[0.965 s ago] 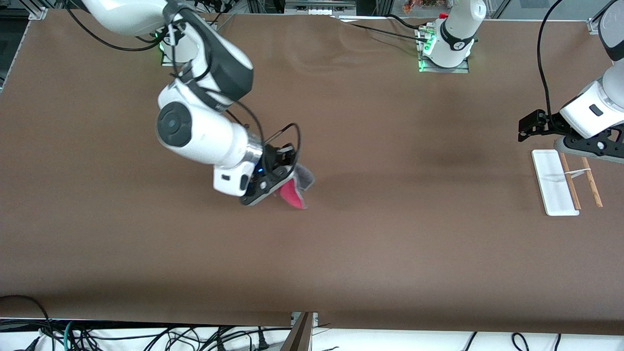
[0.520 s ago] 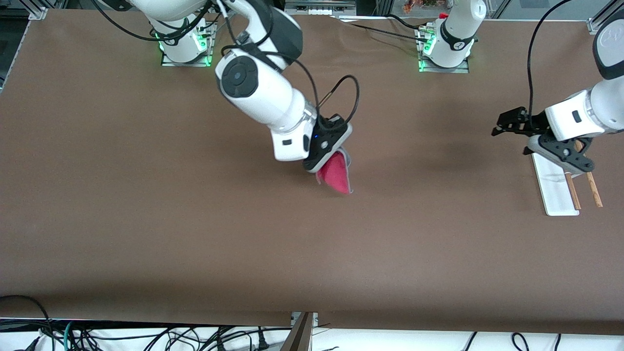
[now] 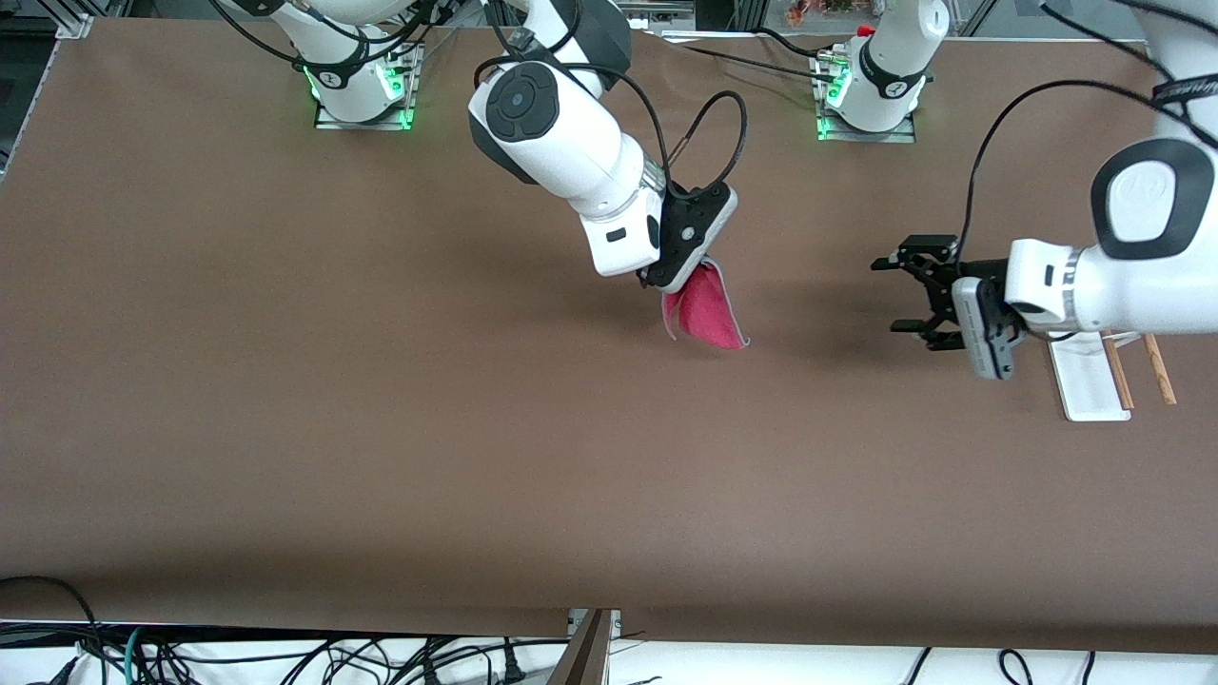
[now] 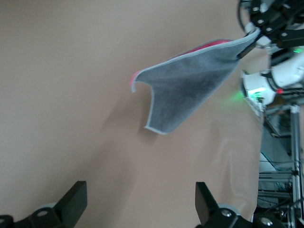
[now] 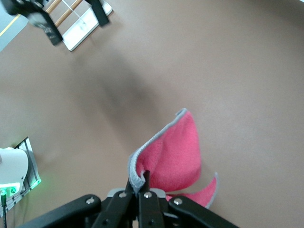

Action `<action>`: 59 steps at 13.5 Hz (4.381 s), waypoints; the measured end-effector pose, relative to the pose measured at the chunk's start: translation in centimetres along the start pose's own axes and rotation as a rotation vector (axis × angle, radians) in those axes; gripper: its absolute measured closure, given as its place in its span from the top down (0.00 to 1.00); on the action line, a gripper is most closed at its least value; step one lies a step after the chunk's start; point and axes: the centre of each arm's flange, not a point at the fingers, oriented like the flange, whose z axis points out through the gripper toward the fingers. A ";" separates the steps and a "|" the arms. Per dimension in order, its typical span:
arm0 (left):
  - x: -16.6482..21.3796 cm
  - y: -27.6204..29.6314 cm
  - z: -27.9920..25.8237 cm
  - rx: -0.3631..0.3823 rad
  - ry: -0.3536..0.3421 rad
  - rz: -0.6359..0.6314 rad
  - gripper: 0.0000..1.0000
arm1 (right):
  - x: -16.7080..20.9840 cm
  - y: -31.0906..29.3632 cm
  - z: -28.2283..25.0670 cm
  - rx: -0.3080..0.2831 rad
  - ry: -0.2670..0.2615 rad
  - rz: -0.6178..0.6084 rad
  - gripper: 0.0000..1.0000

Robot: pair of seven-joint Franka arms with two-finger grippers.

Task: Pass towel and hang on rack
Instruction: 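Grasp the hanging towel edge with the left gripper, then carry the towel to the rack with the left gripper while the right gripper releases, then drape the towel over the wooden rods with the left gripper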

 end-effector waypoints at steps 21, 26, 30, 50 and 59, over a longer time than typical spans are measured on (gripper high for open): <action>2.6 -1.7 15.8 -0.037 0.308 0.680 0.21 | 0.3 -4.2 0.6 0.034 0.025 -0.047 0.02; 2.6 -1.7 15.8 -0.035 0.308 0.684 0.02 | 0.4 -4.2 0.5 0.033 0.029 -0.047 0.02; 2.9 -1.7 14.8 -0.018 0.305 0.696 0.02 | 0.4 -3.9 0.5 0.030 0.031 -0.044 0.31; -15.1 -6.4 -24.6 0.420 -0.404 0.394 0.02 | -11.6 32.2 -21.8 -0.289 -0.152 0.428 1.00; -35.2 -13.4 -30.9 0.505 -0.381 0.262 0.02 | -24.1 36.9 -40.9 -0.587 -0.109 0.662 1.00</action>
